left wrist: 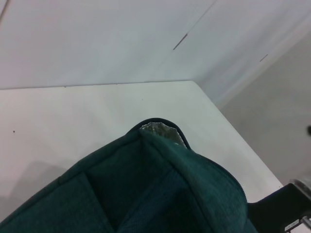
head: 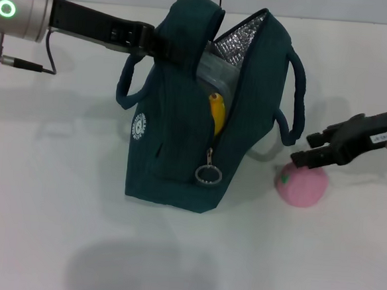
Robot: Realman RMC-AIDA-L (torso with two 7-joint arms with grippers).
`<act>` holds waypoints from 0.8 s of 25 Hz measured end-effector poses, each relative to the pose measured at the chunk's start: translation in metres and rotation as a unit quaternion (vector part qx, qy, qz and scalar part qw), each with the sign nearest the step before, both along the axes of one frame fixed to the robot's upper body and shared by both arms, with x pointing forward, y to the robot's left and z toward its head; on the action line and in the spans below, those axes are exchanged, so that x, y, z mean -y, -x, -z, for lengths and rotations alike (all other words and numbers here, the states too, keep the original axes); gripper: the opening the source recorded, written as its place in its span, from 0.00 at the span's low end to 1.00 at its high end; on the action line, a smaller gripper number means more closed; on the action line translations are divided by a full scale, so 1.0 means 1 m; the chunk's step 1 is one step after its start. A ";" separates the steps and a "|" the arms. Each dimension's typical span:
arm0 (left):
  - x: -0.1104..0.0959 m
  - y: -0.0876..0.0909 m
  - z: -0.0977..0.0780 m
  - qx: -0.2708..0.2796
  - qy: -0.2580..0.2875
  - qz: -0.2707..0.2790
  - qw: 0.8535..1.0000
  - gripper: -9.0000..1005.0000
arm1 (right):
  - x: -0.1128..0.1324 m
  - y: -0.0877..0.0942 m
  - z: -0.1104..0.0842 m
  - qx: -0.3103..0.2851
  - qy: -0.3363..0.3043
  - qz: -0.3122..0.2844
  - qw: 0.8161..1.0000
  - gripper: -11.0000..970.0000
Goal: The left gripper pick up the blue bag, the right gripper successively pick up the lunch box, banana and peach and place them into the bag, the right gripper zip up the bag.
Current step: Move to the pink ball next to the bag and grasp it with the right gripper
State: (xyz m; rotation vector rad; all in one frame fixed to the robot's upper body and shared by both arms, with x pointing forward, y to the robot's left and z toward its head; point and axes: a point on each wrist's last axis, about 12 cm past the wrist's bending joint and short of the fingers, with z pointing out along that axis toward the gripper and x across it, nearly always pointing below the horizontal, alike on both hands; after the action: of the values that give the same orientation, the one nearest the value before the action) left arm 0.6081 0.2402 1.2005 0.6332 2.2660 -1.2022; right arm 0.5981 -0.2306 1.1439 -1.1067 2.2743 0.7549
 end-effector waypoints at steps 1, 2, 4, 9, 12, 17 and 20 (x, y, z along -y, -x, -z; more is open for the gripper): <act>0.000 0.000 0.000 0.000 0.000 0.000 1.000 0.05 | -0.002 -0.002 0.000 -0.005 0.001 0.000 1.000 0.60; 0.000 0.000 0.000 0.000 0.000 0.000 1.000 0.05 | -0.005 -0.004 0.001 -0.012 0.005 0.001 1.000 0.60; 0.000 0.000 0.000 0.000 -0.001 0.001 1.000 0.05 | -0.009 -0.007 0.001 -0.022 0.015 0.004 1.000 0.60; 0.001 0.000 -0.001 0.001 0.000 0.002 1.000 0.05 | -0.014 -0.012 -0.001 -0.037 0.038 0.011 0.999 0.60; 0.001 0.000 -0.001 0.002 0.000 0.003 1.000 0.05 | -0.015 -0.012 0.000 -0.044 0.038 0.013 0.998 0.59; 0.001 0.000 0.000 0.001 0.001 0.002 1.000 0.05 | -0.017 -0.010 0.008 -0.067 0.038 0.011 0.997 0.59; 0.002 0.000 0.000 0.001 0.001 0.003 1.000 0.05 | -0.019 -0.009 0.012 -0.074 0.040 0.006 0.996 0.59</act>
State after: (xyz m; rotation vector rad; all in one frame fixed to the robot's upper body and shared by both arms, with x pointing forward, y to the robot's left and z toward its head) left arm 0.6079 0.2384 1.2004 0.6412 2.2628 -1.2058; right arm 0.6066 -0.2114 1.1319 -1.1039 2.4518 0.7695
